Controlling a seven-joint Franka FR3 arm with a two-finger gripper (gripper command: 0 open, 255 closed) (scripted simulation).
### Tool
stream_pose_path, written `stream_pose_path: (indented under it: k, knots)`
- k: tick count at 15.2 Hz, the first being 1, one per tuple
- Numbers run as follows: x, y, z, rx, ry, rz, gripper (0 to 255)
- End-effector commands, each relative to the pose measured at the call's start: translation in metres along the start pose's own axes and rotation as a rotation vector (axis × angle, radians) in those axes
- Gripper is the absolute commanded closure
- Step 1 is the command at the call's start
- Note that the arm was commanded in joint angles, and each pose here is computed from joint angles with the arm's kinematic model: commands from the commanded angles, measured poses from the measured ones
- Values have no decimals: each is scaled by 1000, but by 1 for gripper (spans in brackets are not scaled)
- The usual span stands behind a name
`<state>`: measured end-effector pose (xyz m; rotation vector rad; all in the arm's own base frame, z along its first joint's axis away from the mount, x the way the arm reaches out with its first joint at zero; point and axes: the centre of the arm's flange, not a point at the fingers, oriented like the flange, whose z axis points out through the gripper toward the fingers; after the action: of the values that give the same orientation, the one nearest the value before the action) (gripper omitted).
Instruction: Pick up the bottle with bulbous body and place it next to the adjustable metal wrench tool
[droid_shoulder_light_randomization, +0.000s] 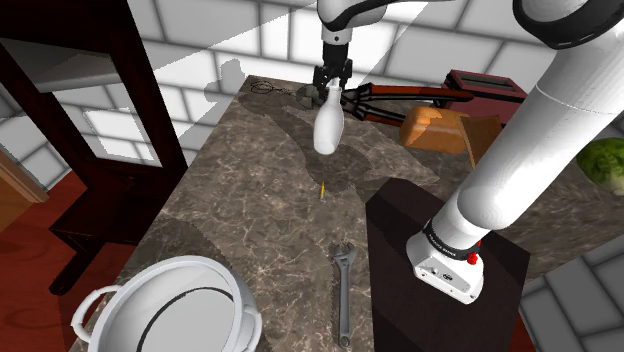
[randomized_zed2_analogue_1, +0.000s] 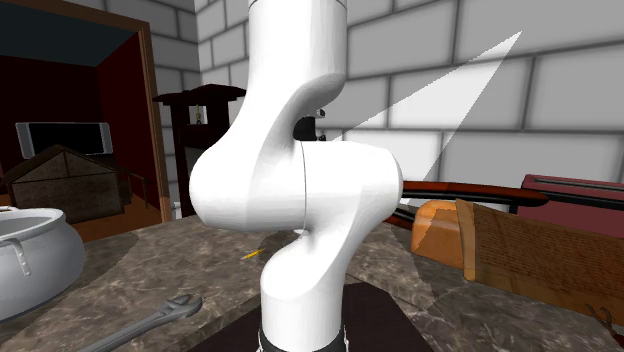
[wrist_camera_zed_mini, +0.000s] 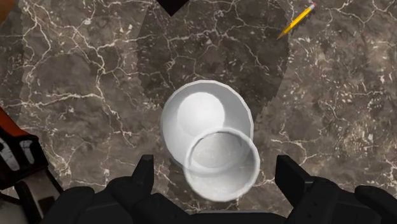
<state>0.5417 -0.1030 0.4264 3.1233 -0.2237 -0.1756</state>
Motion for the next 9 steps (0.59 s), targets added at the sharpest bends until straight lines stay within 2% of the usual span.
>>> stream_pose_path:
  k: [1,5,6,9]
  knots:
    - [0,0,0,0,0,0,0]
    - [0,0,0,0,0,0,0]
    - [0,0,0,0,0,0,255]
    - [0,0,0,0,0,0,255]
